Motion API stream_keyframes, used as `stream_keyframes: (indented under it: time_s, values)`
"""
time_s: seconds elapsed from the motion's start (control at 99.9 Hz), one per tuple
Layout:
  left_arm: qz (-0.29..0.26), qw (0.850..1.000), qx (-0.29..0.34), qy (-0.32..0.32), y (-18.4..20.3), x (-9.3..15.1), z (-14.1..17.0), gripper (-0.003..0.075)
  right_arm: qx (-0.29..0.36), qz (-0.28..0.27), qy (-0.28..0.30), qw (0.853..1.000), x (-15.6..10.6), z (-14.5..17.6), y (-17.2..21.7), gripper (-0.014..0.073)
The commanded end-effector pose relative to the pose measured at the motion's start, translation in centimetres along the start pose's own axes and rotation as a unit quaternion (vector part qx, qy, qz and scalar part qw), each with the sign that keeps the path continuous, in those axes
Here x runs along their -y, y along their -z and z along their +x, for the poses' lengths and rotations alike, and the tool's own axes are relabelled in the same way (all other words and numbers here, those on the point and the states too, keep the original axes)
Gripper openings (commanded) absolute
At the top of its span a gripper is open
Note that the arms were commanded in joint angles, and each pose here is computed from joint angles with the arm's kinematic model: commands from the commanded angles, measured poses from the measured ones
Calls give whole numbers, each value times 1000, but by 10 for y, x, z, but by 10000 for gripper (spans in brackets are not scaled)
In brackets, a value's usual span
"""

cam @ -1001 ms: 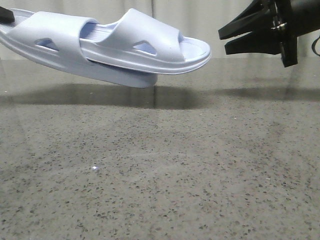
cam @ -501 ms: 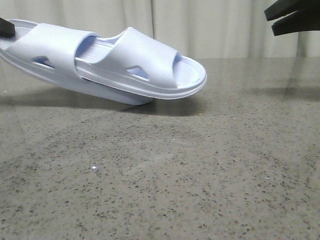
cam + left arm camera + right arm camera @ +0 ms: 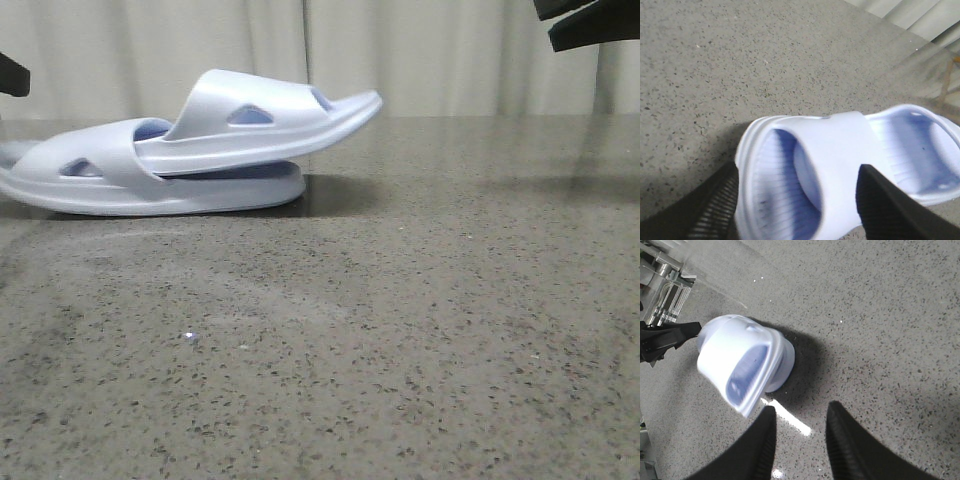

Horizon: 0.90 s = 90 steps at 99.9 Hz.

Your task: Insert blue slippers together front up

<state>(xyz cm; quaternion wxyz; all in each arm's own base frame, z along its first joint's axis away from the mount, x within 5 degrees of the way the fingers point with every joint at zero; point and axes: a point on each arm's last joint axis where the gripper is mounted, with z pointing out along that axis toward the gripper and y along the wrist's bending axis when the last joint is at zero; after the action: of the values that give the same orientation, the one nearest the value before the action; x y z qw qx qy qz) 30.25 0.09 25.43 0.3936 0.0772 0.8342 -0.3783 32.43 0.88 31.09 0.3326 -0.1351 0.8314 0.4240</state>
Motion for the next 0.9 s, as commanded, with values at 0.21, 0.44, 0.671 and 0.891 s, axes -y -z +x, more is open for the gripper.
stream_keyframes:
  time_s: [0.21, 0.44, 0.671, 0.891]
  values:
    - [66, 990, 31, -124, 24, 46, -49, 472, -4, -50, 28, 998, -27, -5, 13, 193]
    - [83, 977, 40, -193, 49, 85, -65, 282, 7, -43, 47, 998, -40, -7, 21, 52]
    - [52, 964, 80, -248, 76, 120, -67, 15, 54, -33, 65, 996, -65, -7, 33, -87]
    - [-57, 932, 198, -298, 111, 163, -70, 15, 131, 8, 100, 986, -93, 14, 40, -87]
